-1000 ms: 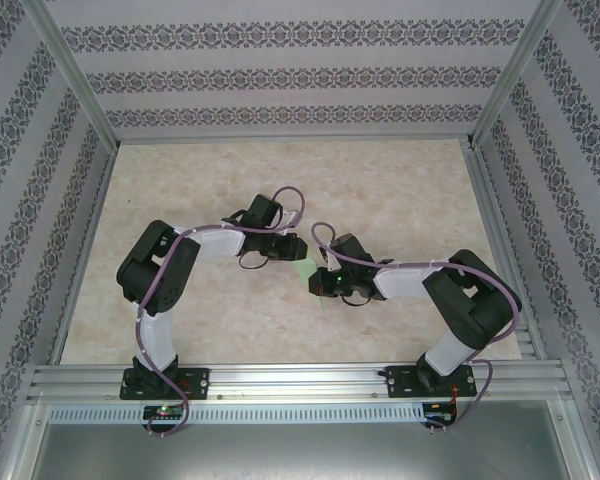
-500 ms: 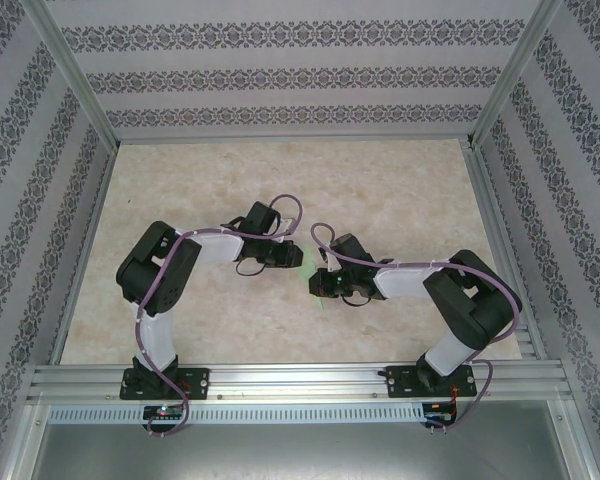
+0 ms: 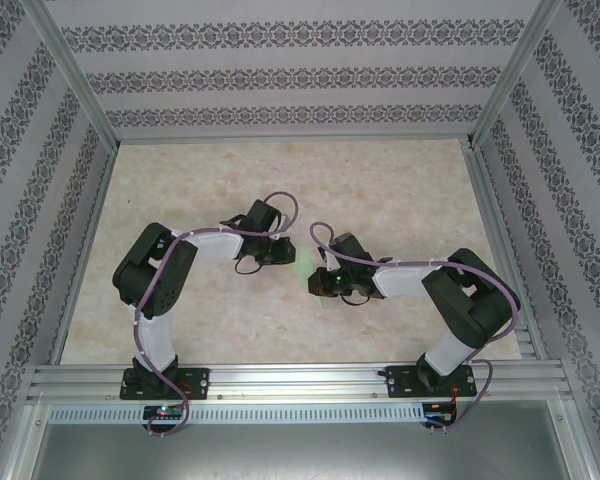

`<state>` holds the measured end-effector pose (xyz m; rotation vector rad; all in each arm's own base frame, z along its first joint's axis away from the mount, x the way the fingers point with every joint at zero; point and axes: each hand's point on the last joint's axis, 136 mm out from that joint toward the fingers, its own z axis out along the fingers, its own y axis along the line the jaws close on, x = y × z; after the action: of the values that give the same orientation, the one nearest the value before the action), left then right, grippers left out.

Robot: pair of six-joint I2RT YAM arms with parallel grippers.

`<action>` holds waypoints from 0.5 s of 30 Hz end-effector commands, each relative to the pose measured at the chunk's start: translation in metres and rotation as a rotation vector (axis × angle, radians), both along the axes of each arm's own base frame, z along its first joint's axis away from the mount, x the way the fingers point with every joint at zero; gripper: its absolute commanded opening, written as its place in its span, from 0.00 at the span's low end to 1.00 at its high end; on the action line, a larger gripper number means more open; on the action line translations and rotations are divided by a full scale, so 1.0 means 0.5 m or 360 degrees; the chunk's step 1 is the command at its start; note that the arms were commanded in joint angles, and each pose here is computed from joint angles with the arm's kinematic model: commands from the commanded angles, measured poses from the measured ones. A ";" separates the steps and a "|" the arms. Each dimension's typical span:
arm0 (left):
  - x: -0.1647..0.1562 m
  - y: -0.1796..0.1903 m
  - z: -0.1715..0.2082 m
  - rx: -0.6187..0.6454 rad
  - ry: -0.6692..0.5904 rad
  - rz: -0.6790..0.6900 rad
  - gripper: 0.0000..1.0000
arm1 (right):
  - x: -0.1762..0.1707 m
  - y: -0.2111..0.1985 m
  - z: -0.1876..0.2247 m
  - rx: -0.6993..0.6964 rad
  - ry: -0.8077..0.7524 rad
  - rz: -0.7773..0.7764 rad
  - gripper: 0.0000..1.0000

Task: Fold a paper plane with a square sheet of paper (pick it up from the middle)
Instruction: Fold the wing for the fifth time at the center of the table.

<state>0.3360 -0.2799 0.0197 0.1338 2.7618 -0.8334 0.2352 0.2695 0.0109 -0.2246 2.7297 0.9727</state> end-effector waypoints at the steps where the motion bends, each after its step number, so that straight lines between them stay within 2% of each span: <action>1: 0.038 0.101 -0.020 0.0307 -0.0040 0.0269 0.16 | -0.079 -0.084 -0.102 -0.0334 0.0265 -0.0011 0.06; 7: 0.057 0.104 0.041 0.0219 -0.0096 0.0308 0.15 | -0.078 -0.081 -0.100 -0.0323 0.0263 -0.0009 0.07; 11: 0.043 0.094 0.097 0.0040 -0.0176 0.0346 0.17 | -0.075 -0.075 -0.093 -0.0300 0.0247 -0.0010 0.07; 15: 0.023 0.066 0.122 -0.0181 -0.0229 0.0284 0.17 | -0.067 -0.065 -0.090 -0.0269 0.0240 -0.0008 0.07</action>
<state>0.3481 -0.2357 0.0702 -0.0695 2.6113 -0.7633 0.2358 0.2704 0.0113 -0.2263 2.7251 0.9782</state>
